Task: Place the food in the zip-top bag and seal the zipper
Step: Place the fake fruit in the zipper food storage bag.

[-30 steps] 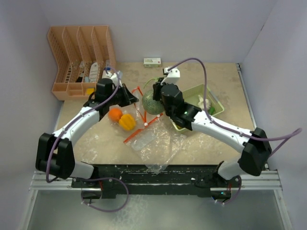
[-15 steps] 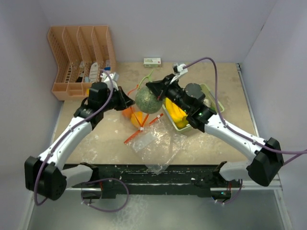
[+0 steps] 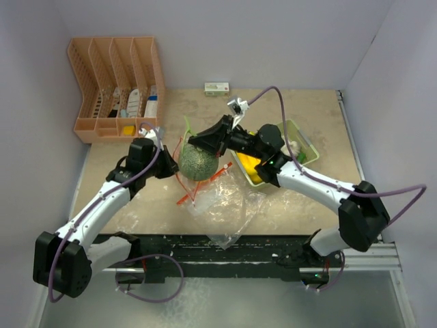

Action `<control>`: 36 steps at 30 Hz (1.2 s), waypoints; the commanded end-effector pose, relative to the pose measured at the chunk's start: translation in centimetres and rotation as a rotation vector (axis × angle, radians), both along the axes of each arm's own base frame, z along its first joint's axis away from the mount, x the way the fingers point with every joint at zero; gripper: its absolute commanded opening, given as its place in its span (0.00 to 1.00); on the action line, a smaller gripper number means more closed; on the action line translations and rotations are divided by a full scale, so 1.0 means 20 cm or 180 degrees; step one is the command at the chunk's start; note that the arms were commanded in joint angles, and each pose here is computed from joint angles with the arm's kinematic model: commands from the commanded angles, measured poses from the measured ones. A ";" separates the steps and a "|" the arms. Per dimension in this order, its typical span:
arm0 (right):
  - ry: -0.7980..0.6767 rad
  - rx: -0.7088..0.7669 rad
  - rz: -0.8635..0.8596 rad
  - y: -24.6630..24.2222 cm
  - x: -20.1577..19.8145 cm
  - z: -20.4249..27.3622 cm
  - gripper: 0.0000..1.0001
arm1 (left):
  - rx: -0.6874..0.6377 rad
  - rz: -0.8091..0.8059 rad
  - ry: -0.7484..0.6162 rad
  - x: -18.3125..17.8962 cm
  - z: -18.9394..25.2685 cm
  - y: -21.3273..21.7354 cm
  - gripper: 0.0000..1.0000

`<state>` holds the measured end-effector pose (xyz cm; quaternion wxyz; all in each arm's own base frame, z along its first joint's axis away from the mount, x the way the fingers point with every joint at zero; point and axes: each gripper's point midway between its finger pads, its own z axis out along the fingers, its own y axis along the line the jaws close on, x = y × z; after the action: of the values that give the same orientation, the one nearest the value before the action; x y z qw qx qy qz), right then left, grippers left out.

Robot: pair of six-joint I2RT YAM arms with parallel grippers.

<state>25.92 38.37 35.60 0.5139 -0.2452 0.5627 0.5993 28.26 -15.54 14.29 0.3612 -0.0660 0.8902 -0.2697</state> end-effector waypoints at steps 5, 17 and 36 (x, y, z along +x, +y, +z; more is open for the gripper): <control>-0.0001 0.0676 0.1225 0.06 -0.23 0.07 0.00 | 0.0022 0.0137 -0.0220 0.05 0.10 0.04 0.00; 0.0834 0.0263 -0.0395 0.15 0.34 -0.39 0.00 | -0.0154 0.0050 -0.0305 0.01 0.19 0.01 0.00; 0.0312 -0.1067 -0.2982 0.01 0.53 -0.53 0.00 | -0.0235 -0.0097 -0.0572 0.12 0.43 -0.05 0.00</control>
<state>37.64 39.18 22.05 0.5978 -0.0112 0.7469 0.2909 28.10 -15.95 17.33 0.3744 -0.0656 0.8760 -0.2970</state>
